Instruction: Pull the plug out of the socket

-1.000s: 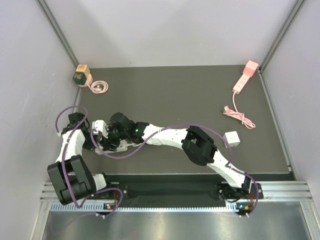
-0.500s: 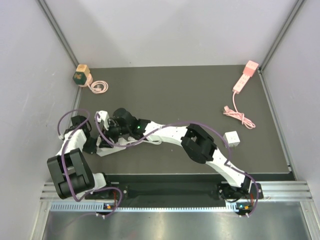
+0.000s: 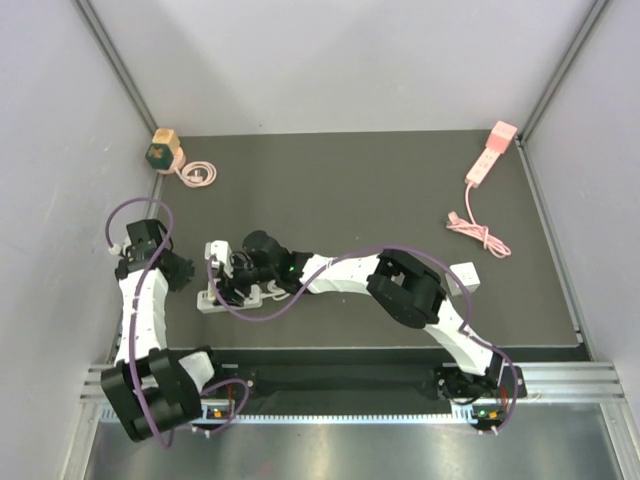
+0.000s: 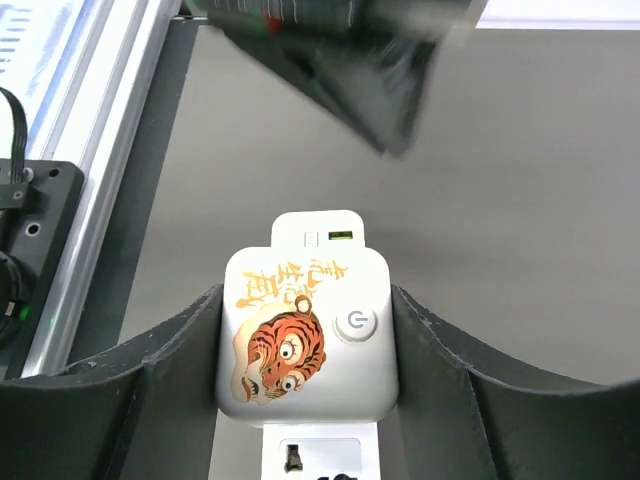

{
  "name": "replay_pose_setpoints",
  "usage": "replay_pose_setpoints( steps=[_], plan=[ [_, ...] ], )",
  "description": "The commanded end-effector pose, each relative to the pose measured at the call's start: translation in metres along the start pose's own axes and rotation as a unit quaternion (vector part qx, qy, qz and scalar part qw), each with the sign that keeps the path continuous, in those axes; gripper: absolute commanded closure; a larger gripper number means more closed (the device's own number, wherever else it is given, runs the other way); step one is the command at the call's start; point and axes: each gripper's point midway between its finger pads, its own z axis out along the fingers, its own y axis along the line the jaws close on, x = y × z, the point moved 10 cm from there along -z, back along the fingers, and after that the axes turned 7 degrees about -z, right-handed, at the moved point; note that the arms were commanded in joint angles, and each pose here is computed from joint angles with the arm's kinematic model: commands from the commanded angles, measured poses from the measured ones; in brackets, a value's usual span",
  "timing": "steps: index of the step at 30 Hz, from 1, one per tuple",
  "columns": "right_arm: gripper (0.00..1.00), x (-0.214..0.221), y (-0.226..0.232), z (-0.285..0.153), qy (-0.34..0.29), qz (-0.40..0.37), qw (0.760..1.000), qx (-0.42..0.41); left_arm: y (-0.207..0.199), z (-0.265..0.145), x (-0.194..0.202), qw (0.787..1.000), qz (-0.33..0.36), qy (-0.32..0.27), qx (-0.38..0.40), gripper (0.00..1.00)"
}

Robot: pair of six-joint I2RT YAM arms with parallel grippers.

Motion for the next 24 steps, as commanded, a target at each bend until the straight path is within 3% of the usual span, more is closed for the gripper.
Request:
replay_pose_setpoints(
  steps=[1,2,4,6,9,12,15,19,24],
  plan=[
    [0.60,-0.046,-0.006,-0.011,-0.041,-0.031,0.998,0.023,-0.010,-0.025,-0.002,0.996,0.036,0.001,0.077,0.76],
    [0.41,-0.049,-0.005,-0.012,-0.044,-0.026,0.998,0.023,-0.011,-0.028,-0.002,0.995,0.043,0.001,0.091,0.61],
    [0.15,-0.058,-0.004,-0.018,-0.051,-0.009,0.998,0.026,-0.011,-0.037,0.000,0.992,0.048,-0.004,0.118,0.50],
    [0.03,-0.067,-0.003,-0.027,-0.057,0.000,0.998,0.030,-0.012,-0.045,0.002,0.987,0.058,0.000,0.147,0.43],
    [0.00,-0.073,-0.005,-0.041,-0.061,0.030,0.997,0.034,-0.011,-0.052,0.003,0.985,0.070,0.001,0.159,0.27],
    [0.00,-0.084,-0.014,-0.065,-0.072,0.075,0.994,0.040,-0.009,-0.056,0.007,0.982,0.088,0.013,0.168,0.25],
    [0.00,-0.093,-0.026,-0.099,-0.089,0.162,0.982,0.048,-0.009,-0.061,0.013,0.978,0.101,0.025,0.180,0.14],
    [0.00,-0.065,-0.036,-0.130,-0.078,0.229,0.969,0.051,-0.011,-0.069,0.020,0.972,0.146,0.006,0.182,0.02],
    [0.00,-0.041,-0.032,-0.143,-0.054,0.236,0.969,0.055,-0.021,-0.063,0.037,0.971,0.194,0.031,0.135,0.05]
  ],
)
